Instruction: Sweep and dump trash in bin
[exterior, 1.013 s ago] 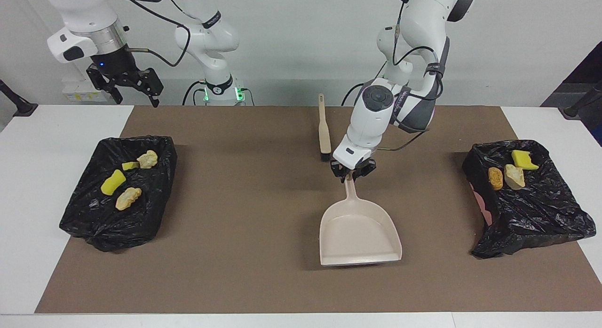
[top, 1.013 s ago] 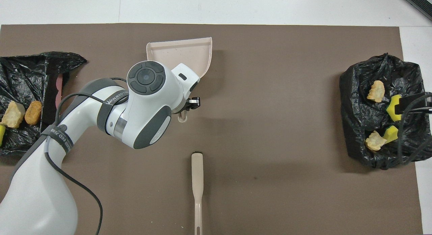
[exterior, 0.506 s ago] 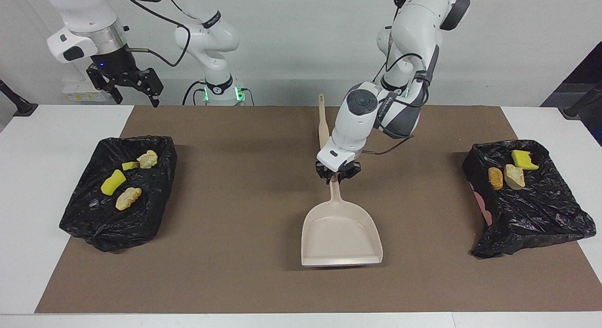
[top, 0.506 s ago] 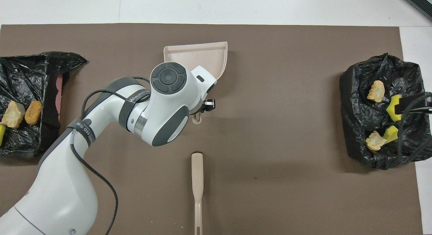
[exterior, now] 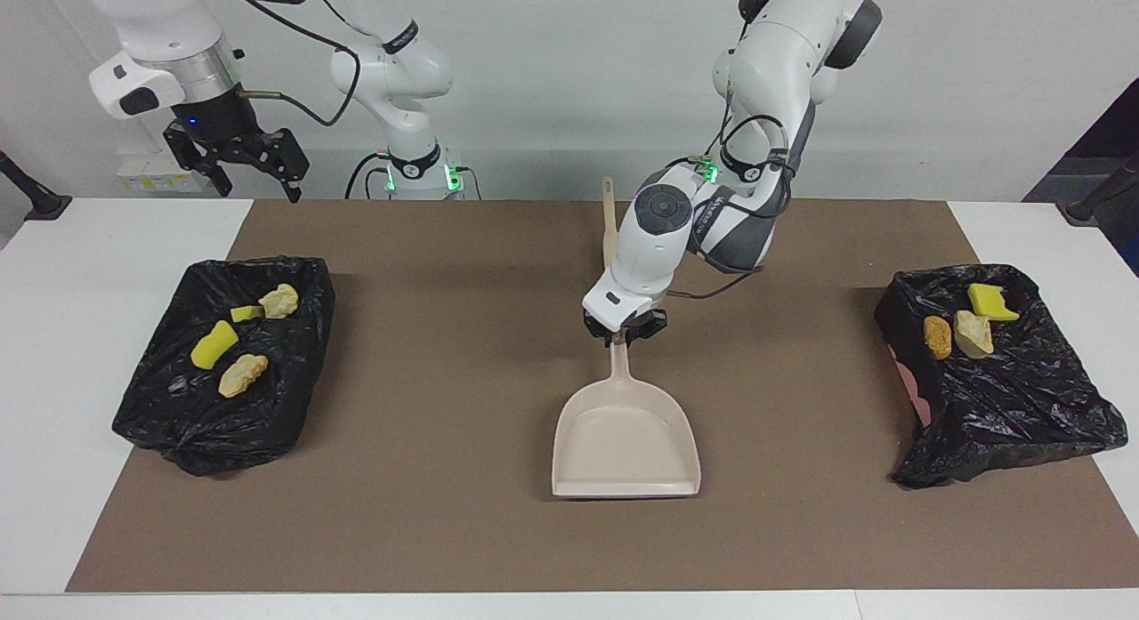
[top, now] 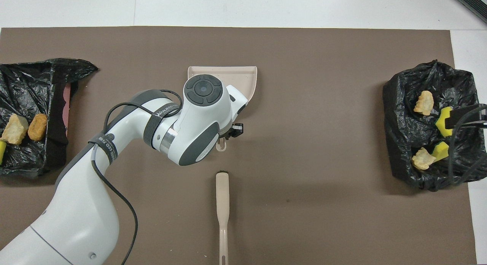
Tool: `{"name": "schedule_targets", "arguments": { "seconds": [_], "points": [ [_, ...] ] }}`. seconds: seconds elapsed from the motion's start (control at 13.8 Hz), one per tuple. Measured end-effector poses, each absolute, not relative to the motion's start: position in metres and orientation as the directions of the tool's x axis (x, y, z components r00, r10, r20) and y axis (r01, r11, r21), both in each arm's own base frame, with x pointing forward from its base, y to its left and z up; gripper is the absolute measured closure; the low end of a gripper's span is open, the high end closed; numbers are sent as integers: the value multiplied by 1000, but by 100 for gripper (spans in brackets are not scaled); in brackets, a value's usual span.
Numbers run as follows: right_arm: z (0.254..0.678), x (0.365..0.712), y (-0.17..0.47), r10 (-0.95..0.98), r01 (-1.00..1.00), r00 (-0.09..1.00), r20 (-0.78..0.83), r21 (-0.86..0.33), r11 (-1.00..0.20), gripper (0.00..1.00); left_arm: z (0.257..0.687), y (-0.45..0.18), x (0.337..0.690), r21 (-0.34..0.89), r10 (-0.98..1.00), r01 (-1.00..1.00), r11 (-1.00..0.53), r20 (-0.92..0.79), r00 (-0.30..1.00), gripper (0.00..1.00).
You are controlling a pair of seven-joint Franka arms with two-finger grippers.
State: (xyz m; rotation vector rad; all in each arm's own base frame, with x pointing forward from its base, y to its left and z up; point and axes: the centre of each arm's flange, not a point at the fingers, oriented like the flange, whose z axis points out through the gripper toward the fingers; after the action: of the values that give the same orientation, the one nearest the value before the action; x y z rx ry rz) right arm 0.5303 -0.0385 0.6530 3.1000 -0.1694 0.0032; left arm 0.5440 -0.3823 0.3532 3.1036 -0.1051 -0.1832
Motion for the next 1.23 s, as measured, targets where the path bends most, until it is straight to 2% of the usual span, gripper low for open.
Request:
{"name": "schedule_targets", "arguments": {
  "seconds": [0.07,0.14,0.36,0.51,0.58,0.87,1.23],
  "points": [
    [653,530,-38,-109,-109,994,4,37,-993,0,353,-382,543,28,-70,-67,-997,-124,990,68],
    [653,530,-38,-109,-109,994,4,37,-993,0,352,-381,542,20,-71,-69,-997,-132,989,61],
    [653,530,-38,-109,-109,994,4,37,-993,0,359,-373,547,-25,-83,-86,-996,-93,992,28],
    [653,530,-38,-109,-109,994,4,37,-993,0,380,-354,555,-52,-74,-76,-996,-55,996,4],
    [653,530,-38,-109,-109,994,4,37,-993,0,394,-340,558,-69,-79,-82,-994,-44,996,0],
    [653,530,-38,-109,-109,994,4,37,-993,0,468,-276,562,-130,-171,-172,-976,-20,985,0],
    [653,530,-38,-109,-109,994,4,37,-993,0,565,-166,553,-94,-255,-255,-962,-7,967,0]
  ]
}}
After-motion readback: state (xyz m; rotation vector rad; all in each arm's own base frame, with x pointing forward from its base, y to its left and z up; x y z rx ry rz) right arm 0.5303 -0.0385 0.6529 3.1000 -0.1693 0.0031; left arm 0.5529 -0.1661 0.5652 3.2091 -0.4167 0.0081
